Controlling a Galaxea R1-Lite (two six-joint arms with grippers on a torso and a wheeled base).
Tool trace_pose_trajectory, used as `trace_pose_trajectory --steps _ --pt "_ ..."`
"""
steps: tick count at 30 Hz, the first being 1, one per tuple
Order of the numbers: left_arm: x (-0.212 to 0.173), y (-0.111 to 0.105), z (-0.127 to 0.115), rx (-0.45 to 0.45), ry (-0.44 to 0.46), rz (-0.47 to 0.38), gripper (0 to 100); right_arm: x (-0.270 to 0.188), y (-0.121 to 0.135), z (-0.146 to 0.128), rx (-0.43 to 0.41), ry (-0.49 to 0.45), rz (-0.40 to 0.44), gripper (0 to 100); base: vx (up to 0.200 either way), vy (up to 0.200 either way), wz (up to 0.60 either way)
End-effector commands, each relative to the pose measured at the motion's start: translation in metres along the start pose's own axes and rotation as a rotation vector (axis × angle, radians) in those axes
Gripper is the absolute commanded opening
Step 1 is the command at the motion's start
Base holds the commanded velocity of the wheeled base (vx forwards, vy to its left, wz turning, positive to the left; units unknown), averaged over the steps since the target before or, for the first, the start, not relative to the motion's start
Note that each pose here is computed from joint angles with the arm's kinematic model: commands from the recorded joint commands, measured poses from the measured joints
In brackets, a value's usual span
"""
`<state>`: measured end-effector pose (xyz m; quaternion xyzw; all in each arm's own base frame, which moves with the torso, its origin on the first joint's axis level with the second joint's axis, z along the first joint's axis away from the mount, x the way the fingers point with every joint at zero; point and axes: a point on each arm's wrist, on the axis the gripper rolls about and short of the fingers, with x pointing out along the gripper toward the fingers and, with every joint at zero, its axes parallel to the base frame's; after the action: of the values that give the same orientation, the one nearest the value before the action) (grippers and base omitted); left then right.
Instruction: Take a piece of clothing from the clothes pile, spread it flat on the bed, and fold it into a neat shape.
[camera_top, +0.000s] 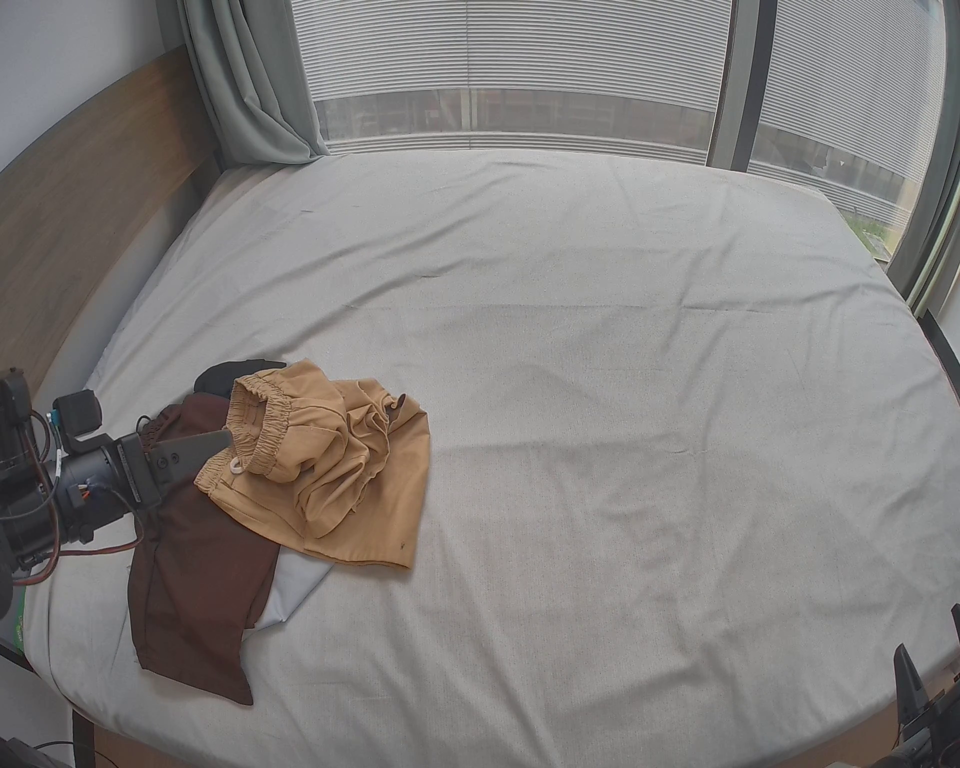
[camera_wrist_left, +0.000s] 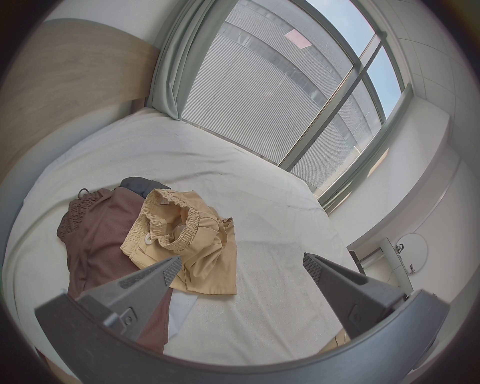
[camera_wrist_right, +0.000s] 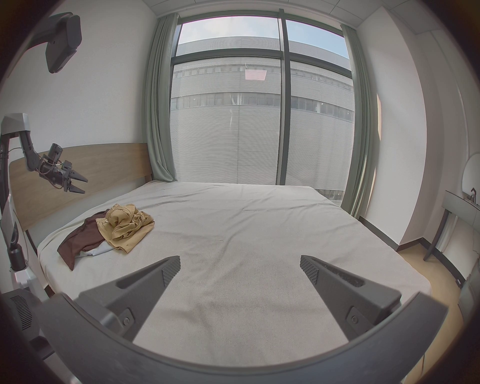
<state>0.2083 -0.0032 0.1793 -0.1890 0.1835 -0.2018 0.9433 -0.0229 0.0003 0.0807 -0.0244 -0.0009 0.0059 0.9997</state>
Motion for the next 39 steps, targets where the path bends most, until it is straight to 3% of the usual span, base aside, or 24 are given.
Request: trace_pose_trajectory --steps 1,39 --pt "0.02 0.015 0.003 -0.03 0.04 0.012 100 0.0 0.0 -0.005 0.0 0.0 0.0 100 0.0 0.0 0.0" --pt "0.127 0.073 0.021 -0.055 0.092 -0.023 100 0.0 0.0 -0.005 0.003 0.0 0.002 100 0.0 0.0 0.0"
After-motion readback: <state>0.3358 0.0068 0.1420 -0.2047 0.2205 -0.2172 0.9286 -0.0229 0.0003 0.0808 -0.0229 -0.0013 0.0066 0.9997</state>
